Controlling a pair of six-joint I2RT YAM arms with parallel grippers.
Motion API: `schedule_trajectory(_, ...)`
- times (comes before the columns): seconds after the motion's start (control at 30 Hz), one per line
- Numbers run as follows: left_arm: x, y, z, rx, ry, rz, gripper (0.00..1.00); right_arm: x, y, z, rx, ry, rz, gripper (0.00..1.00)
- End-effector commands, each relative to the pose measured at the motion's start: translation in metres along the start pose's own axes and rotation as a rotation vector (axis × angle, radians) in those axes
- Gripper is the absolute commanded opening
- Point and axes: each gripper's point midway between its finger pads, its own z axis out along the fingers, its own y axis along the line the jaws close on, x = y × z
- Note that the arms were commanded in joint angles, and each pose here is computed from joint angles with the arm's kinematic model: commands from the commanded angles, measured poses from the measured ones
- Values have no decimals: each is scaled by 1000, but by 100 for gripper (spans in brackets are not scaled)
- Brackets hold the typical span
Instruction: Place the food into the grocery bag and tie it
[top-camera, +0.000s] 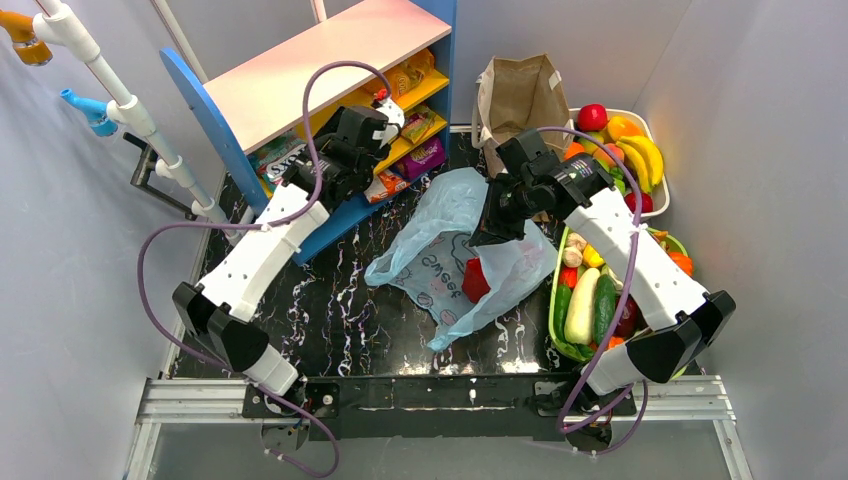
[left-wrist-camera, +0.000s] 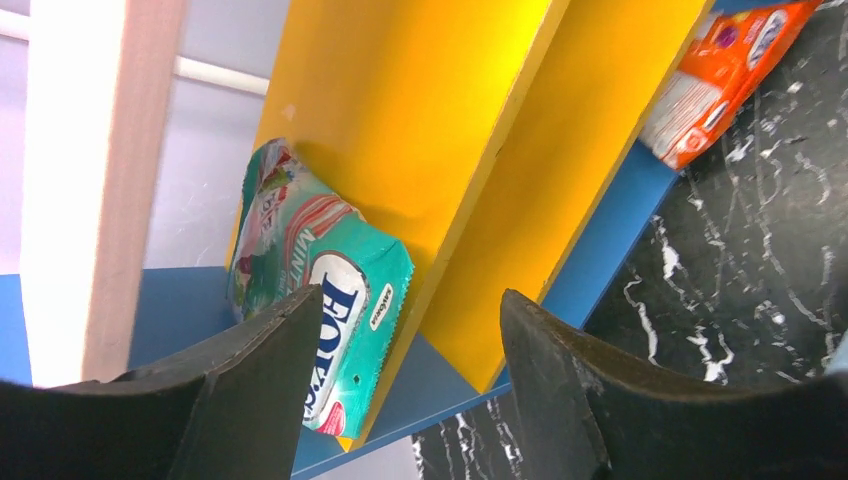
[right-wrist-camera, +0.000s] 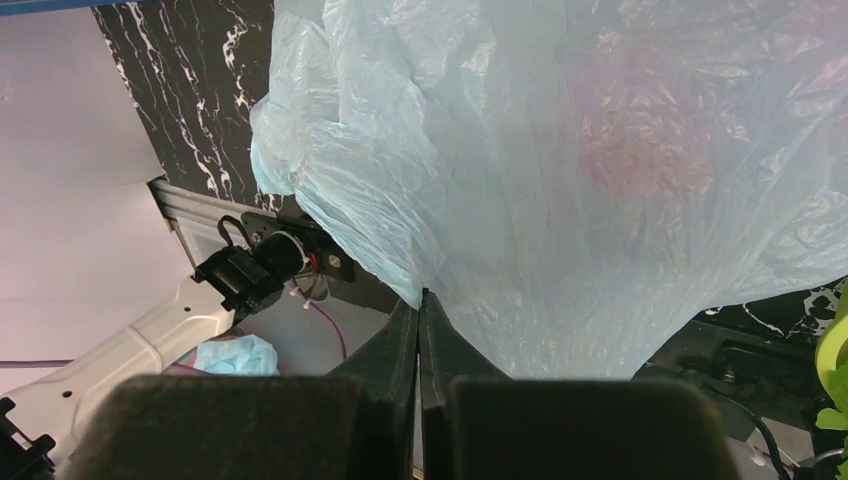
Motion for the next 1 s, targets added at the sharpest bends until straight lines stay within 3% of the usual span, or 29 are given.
schedule_trajectory(0.0, 11, 4, 8, -81, 64, 65, 62, 4, 1, -12, -24, -10, -5, 1)
schedule_trajectory(0.43, 8, 23, 16, -143, 77, 31, 49, 10, -6, -15, -18, -17, -7, 1)
schedule_trajectory(0.97, 41, 32, 31, -174, 159, 59, 43, 12, -10, -16, -15, -24, -6, 1)
